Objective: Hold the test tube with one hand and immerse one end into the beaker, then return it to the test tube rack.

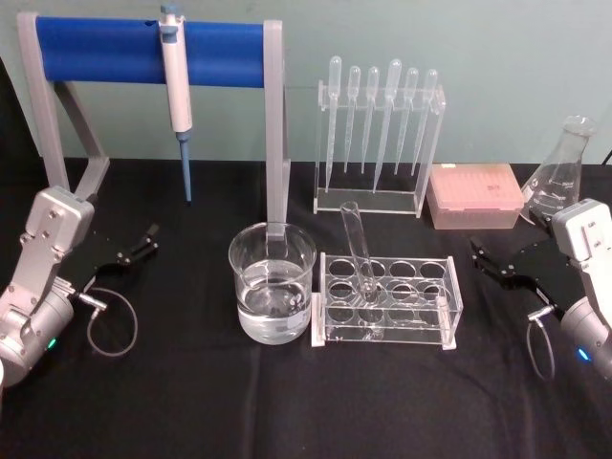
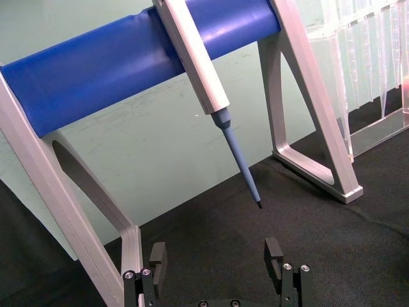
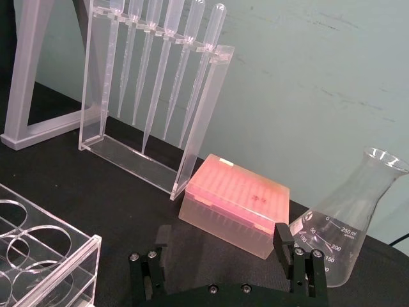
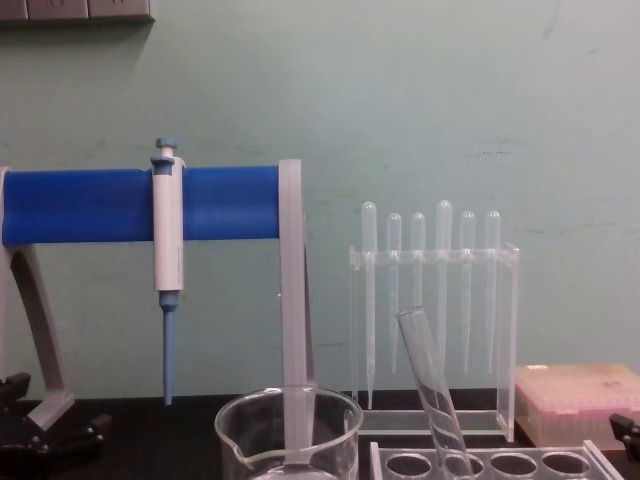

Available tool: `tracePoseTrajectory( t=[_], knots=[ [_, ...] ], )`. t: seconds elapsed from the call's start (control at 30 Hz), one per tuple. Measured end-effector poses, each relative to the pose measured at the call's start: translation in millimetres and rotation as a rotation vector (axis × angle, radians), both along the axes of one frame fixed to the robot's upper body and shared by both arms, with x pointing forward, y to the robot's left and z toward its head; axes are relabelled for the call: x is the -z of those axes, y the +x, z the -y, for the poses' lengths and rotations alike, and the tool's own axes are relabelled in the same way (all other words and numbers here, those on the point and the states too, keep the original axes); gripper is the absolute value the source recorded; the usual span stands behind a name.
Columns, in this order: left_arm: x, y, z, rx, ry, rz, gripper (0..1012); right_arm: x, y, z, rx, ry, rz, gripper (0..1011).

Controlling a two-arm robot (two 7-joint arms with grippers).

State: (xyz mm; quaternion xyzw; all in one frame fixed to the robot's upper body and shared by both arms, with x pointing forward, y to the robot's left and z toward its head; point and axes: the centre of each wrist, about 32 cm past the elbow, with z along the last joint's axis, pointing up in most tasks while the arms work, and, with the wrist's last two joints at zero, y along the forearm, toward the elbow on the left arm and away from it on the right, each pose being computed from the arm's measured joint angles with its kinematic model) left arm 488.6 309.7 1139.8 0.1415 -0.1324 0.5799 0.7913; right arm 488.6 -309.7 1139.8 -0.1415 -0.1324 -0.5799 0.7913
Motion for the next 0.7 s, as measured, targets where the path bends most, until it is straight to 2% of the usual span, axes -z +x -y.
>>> tracePoseTrajectory(
  t=[0.13,0.27,0.47,0.57,0.6,0.7],
  knots=[
    [0.0,0.0,0.0,0.0,0.0,0.0,1000,-1.1,-1.7,0.4,-0.001,-0.005,0.001,1003],
    [0.0,0.0,0.0,0.0,0.0,0.0,1000,-6.6,-9.4,2.2,-0.003,-0.013,0.008,1003],
    [0.0,0.0,0.0,0.0,0.0,0.0,1000,-25.6,-34.0,10.1,-0.016,-0.009,0.005,1003],
    [0.0,0.0,0.0,0.0,0.0,0.0,1000,-38.8,-47.6,12.8,-0.061,0.007,-0.011,1003],
    [0.0,0.0,0.0,0.0,0.0,0.0,1000,-46.1,-53.8,13.0,-0.098,0.016,-0.024,1003],
    [0.0,0.0,0.0,0.0,0.0,0.0,1000,-57.1,-60.6,10.4,-0.173,0.037,-0.048,1003]
  ],
)
